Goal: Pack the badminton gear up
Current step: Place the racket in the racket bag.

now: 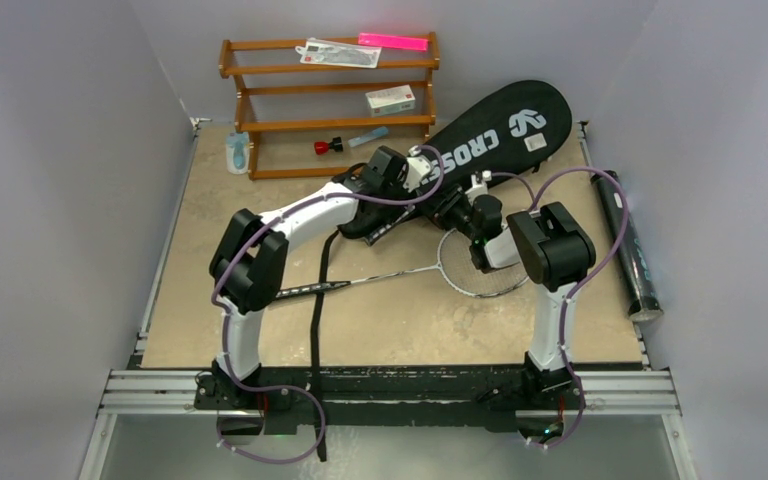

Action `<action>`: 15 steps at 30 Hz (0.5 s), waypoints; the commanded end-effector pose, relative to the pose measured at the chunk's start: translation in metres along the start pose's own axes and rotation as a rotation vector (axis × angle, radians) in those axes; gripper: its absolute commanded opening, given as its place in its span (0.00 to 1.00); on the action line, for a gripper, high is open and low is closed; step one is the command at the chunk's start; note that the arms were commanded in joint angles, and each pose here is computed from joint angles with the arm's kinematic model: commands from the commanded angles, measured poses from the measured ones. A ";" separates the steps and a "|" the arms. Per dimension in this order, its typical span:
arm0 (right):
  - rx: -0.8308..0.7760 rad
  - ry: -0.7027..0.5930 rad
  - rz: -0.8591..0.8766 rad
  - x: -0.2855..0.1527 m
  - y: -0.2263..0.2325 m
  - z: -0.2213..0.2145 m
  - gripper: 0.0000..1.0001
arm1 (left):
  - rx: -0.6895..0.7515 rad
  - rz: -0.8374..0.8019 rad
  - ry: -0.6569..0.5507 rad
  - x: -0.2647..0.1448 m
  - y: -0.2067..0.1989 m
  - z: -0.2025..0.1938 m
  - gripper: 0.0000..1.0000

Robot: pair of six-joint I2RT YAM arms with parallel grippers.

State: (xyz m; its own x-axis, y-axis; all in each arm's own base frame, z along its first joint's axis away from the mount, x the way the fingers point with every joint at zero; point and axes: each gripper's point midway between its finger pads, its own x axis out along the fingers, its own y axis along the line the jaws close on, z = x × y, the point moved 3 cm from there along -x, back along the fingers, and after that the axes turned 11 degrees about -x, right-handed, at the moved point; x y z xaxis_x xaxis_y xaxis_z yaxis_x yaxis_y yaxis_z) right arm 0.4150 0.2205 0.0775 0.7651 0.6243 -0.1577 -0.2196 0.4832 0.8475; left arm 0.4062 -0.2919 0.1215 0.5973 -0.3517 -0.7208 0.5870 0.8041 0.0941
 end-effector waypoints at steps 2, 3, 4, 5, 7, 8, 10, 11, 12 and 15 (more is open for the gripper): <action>-0.116 -0.088 0.149 0.007 0.041 0.028 0.00 | -0.043 -0.021 -0.029 0.007 0.006 0.016 0.52; -0.114 -0.085 0.150 0.008 0.042 0.028 0.00 | -0.046 -0.016 -0.023 0.011 0.008 0.014 0.51; -0.111 -0.082 0.147 0.009 0.041 0.028 0.00 | -0.045 -0.009 -0.012 0.015 0.010 0.012 0.50; -0.109 -0.079 0.145 0.009 0.040 0.027 0.00 | -0.044 0.000 -0.001 0.019 0.011 0.009 0.50; -0.107 -0.077 0.139 0.009 0.039 0.026 0.00 | -0.043 0.022 0.018 0.024 0.014 0.006 0.48; -0.105 -0.076 0.139 0.009 0.039 0.026 0.00 | -0.041 0.032 0.022 0.025 0.016 0.005 0.46; -0.104 -0.076 0.133 0.009 0.037 0.026 0.00 | -0.037 0.036 0.024 0.024 0.016 0.006 0.30; -0.103 -0.075 0.132 0.009 0.037 0.026 0.00 | -0.036 0.039 0.027 0.022 0.017 0.007 0.20; -0.102 -0.072 0.129 0.009 0.037 0.026 0.00 | -0.040 0.039 0.027 0.020 0.017 0.009 0.08; -0.093 -0.061 0.108 0.010 0.035 0.025 0.00 | -0.048 0.015 0.024 0.011 0.013 0.015 0.00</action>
State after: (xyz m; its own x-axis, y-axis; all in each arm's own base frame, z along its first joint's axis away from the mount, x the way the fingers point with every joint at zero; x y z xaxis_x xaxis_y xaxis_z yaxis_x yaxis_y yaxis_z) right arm 0.4165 0.2226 0.0786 0.7605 0.6295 -0.1595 -0.2201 0.4809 0.8487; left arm 0.4234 -0.2878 0.0930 0.5649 -0.3033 -0.7674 0.5616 0.8226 0.0884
